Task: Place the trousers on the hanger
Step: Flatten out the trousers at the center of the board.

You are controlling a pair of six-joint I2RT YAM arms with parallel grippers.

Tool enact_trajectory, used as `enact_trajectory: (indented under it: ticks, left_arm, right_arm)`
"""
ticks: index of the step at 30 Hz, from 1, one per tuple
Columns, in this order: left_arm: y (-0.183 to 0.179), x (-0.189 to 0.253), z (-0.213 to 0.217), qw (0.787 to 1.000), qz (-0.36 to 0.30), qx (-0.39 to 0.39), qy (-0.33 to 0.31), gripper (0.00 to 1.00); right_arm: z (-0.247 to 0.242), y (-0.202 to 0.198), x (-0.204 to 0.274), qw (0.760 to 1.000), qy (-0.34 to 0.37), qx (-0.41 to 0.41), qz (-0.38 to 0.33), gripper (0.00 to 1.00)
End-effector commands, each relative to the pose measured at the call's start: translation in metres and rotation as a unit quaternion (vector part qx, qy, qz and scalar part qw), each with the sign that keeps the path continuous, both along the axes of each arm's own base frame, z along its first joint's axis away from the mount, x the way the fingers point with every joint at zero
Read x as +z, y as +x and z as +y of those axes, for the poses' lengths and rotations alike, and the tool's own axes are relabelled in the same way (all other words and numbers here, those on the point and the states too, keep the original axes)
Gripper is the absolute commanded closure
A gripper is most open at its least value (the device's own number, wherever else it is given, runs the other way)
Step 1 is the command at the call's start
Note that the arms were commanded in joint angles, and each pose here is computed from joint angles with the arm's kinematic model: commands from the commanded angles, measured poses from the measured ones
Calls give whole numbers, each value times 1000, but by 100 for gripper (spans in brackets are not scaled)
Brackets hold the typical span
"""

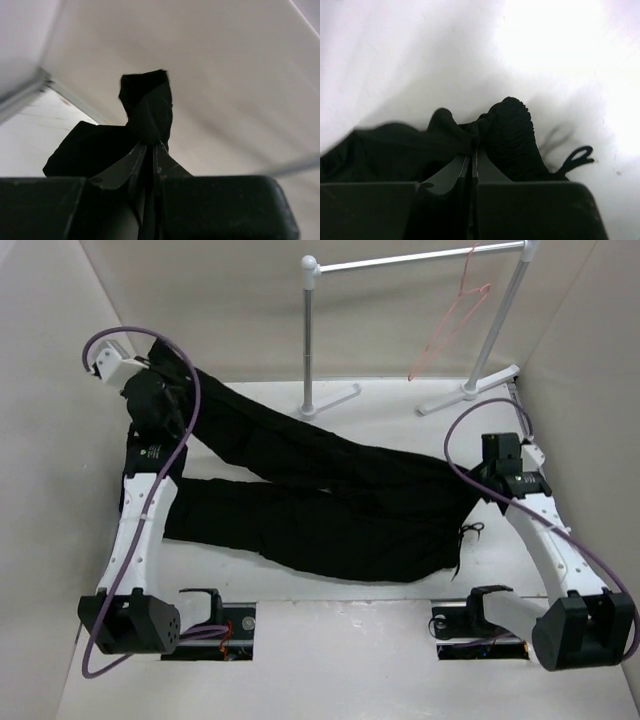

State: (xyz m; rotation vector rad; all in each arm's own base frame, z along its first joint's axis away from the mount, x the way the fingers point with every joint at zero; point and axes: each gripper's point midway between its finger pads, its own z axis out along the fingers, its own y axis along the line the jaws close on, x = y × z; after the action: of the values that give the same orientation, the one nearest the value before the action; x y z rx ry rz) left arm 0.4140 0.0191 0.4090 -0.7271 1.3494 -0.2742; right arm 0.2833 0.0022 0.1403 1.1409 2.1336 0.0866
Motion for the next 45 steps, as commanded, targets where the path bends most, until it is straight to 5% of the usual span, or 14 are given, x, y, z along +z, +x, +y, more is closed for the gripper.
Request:
enact_trajectory:
  ticks: [1,6,10,12,16,18,21,23,27,29,32,35,38,45]
  left_arm:
    - [-11,-12,34,998,38,53,8,93]
    - [-9,-59,78,990,88,115,2,93]
    - [31,-106,91,984,136,117,4,92]
    - [64,-127,92,981,159,109,6,82]
    - [88,-130,82,985,158,76,-4,38]
    - [75,-119,78,988,140,72,0,26]
    - [31,-121,72,989,129,73,-9,22]
    - [-7,-141,73,986,134,94,-32,23]
    - [-76,-219,72,965,206,140,-82,29]
    - [-96,-256,66,952,257,136,-96,31]
    - [-109,-291,54,939,297,115,-132,34]
    - [-113,-322,46,924,335,101,-154,41]
    - [-123,-357,39,904,380,98,-169,55]
    - [-191,-419,76,839,443,199,-244,80]
  right_arm:
    - [-34,39,48,995,-52,-43,-74,96]
    - [-76,66,40,992,-61,-88,-59,95]
    - [-91,101,26,993,-47,-100,-41,92]
    - [-91,124,19,995,-44,-90,-30,74]
    - [-71,140,33,997,-47,-44,-40,20]
    - [-55,128,45,997,-50,-23,-61,13]
    - [-20,99,52,994,-57,31,-83,14]
    - [1,78,45,993,-61,63,-81,23]
    - [50,26,13,988,-28,132,-71,80]
    - [75,0,-3,985,5,162,-58,87]
    - [93,-32,-28,981,24,189,-25,80]
    - [94,-50,-47,980,21,196,2,49]
    - [96,-58,-63,977,24,208,36,31]
    - [107,-74,-98,971,30,214,100,42]
